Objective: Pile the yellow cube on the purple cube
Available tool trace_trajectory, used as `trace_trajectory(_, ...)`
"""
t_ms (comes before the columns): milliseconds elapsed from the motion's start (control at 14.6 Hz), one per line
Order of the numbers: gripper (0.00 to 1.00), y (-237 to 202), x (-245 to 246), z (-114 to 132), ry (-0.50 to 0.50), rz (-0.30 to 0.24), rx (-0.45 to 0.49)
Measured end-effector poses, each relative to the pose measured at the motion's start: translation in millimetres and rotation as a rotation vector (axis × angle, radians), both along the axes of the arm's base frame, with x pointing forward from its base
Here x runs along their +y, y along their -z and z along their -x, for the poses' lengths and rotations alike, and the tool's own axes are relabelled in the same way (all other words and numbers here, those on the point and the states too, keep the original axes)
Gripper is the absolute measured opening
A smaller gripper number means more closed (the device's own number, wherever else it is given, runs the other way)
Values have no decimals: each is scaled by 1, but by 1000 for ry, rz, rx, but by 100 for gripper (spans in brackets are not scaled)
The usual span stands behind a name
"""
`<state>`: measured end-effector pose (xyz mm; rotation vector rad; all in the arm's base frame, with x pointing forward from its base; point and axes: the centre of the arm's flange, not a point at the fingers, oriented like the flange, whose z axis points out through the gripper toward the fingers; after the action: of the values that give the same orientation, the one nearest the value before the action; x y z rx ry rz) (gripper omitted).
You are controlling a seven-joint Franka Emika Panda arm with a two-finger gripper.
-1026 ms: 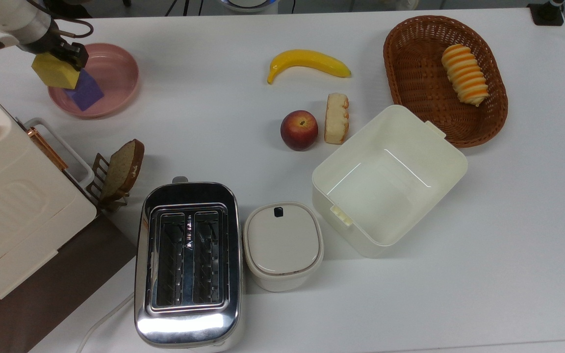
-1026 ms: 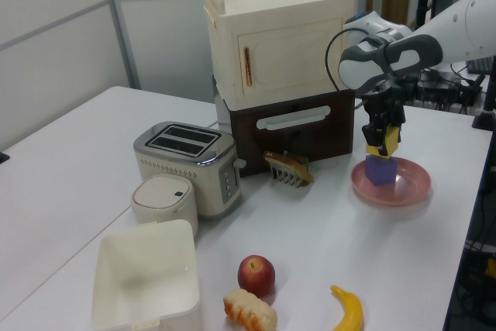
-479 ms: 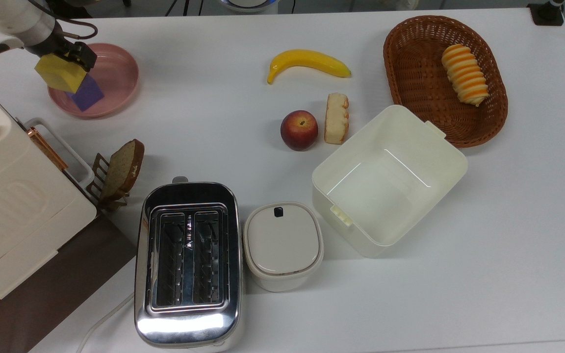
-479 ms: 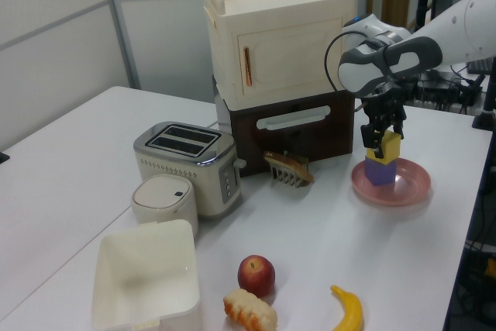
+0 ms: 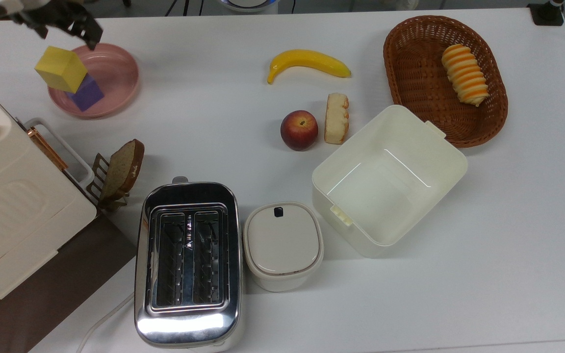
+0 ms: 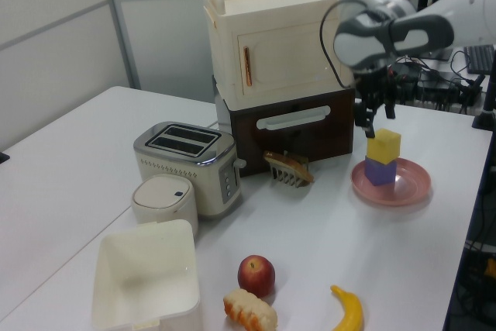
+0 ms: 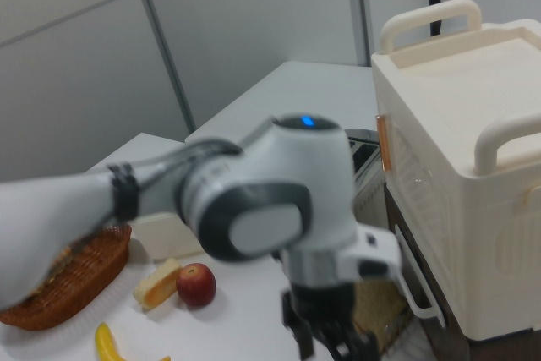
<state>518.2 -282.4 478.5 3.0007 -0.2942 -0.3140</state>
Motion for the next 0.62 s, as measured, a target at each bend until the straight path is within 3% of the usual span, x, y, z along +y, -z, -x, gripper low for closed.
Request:
trace_trajectory(205,100,-58,76,-19,-53,-14,-36)
trace_trajectory(411,100,-89,172,-42,-88,-79,-120)
trace_trajectory(616,100,-103,206,-42,-85,-126,-129)
